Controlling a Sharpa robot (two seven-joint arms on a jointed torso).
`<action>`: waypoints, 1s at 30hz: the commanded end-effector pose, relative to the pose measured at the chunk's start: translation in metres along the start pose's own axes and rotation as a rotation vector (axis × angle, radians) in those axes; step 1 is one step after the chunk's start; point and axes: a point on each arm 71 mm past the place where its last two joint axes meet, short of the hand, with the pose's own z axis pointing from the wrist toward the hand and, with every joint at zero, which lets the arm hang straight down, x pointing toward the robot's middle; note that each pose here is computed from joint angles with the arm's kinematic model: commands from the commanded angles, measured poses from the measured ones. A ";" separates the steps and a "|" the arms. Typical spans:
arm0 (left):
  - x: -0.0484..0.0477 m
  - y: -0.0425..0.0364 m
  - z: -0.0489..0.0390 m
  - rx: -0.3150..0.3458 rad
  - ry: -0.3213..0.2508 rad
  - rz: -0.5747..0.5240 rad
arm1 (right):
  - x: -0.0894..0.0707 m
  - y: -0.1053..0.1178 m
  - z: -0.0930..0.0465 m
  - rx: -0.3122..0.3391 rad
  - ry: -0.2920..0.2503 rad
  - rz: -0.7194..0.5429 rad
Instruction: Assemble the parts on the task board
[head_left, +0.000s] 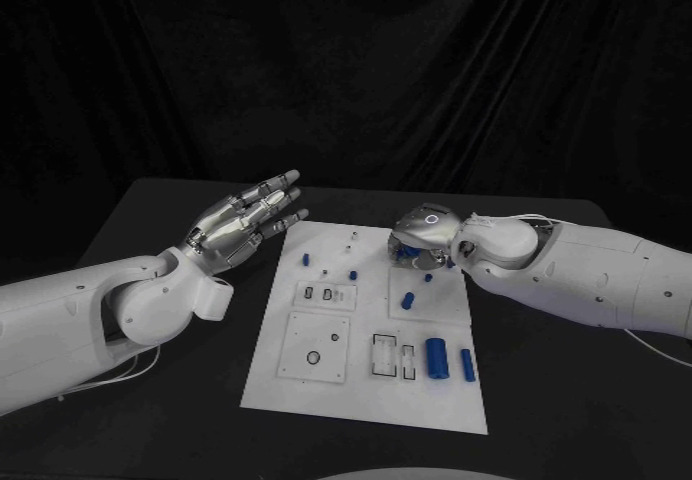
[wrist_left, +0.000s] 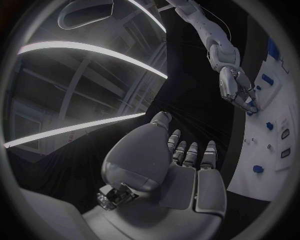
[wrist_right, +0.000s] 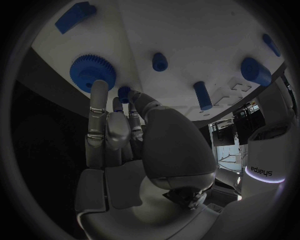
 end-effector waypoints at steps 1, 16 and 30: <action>0.0013 -0.0005 -0.0003 0.001 0.015 -0.008 | -0.020 -0.001 0.003 -0.006 -0.085 0.035; -0.0001 0.0001 0.0001 -0.006 0.017 -0.008 | -0.066 0.000 0.035 -0.027 -0.134 0.055; 0.0033 0.0030 0.0052 -0.015 0.034 -0.015 | -0.069 0.003 0.065 -0.026 -0.127 0.040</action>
